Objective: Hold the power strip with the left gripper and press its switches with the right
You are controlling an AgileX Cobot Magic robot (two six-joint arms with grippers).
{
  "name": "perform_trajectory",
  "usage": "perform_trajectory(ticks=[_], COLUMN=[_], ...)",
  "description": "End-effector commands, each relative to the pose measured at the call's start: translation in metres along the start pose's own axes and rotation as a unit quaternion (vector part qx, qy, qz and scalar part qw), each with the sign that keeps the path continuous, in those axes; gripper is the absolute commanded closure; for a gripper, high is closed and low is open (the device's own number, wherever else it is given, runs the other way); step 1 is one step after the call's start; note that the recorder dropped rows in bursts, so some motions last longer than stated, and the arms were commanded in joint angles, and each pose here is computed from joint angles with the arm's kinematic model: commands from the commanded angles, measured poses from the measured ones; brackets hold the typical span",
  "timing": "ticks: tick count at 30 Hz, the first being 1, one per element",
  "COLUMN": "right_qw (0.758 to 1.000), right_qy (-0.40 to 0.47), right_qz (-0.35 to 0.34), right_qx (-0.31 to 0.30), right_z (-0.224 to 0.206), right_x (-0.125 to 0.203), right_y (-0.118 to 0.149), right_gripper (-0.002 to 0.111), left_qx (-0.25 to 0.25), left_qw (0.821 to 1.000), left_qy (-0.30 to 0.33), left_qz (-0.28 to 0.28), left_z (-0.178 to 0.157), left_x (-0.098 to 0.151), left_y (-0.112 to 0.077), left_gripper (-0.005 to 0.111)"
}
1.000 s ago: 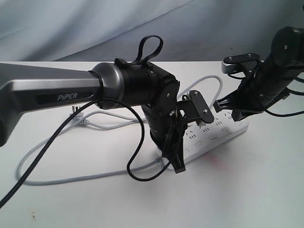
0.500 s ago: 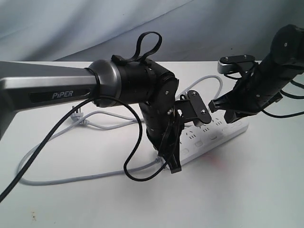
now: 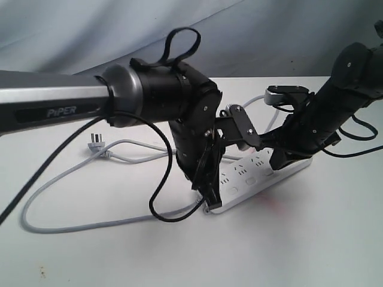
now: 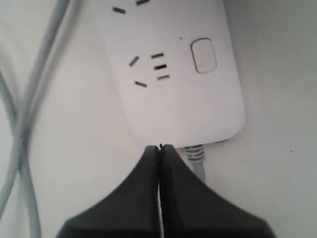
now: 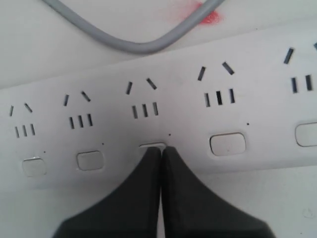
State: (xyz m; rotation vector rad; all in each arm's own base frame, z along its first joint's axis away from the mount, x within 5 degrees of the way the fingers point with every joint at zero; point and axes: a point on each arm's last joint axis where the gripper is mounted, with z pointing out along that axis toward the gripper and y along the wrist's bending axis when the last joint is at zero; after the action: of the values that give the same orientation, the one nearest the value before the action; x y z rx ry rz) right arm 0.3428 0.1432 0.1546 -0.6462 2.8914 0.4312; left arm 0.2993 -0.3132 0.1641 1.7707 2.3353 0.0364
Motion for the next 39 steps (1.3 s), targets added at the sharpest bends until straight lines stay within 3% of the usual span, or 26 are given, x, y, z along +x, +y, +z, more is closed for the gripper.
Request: perform_trajectory(ticks=[1, 6, 13, 16, 22, 39], right_qw=[1.0, 1.0, 0.999, 0.998, 0.996, 0.998], right_qy=[0.002, 0.002, 0.005, 0.004, 0.005, 0.004], right_qz=[-0.003, -0.004, -0.047, -0.049, -0.047, -0.031], right_qx=[-0.004, -0.004, 0.019, 0.045, 0.077, 0.048], right_z=[0.0, 0.0, 0.006, 0.007, 0.006, 0.007], right_x=[0.001, 0.001, 0.0, 0.0, 0.0, 0.0], right_y=[0.001, 0.001, 0.02, 0.019, 0.013, 0.018], right_gripper=[0.108, 0.108, 0.108, 0.108, 0.108, 0.108], left_qx=[-0.033, -0.045, -0.049, -0.056, -0.068, -0.071], left_qw=[0.997, 0.988, 0.98, 0.977, 0.972, 0.97], left_qy=[-0.063, -0.129, -0.121, -0.125, -0.141, -0.148], left_qz=[-0.027, -0.078, -0.15, -0.166, -0.176, -0.178], left_z=[-0.051, -0.095, -0.093, -0.097, -0.108, -0.11], left_x=[-0.003, 0.016, 0.074, 0.085, 0.091, 0.091], left_y=[0.003, -0.002, 0.01, 0.015, 0.019, 0.019], left_gripper=[0.107, 0.107, 0.107, 0.107, 0.107, 0.107])
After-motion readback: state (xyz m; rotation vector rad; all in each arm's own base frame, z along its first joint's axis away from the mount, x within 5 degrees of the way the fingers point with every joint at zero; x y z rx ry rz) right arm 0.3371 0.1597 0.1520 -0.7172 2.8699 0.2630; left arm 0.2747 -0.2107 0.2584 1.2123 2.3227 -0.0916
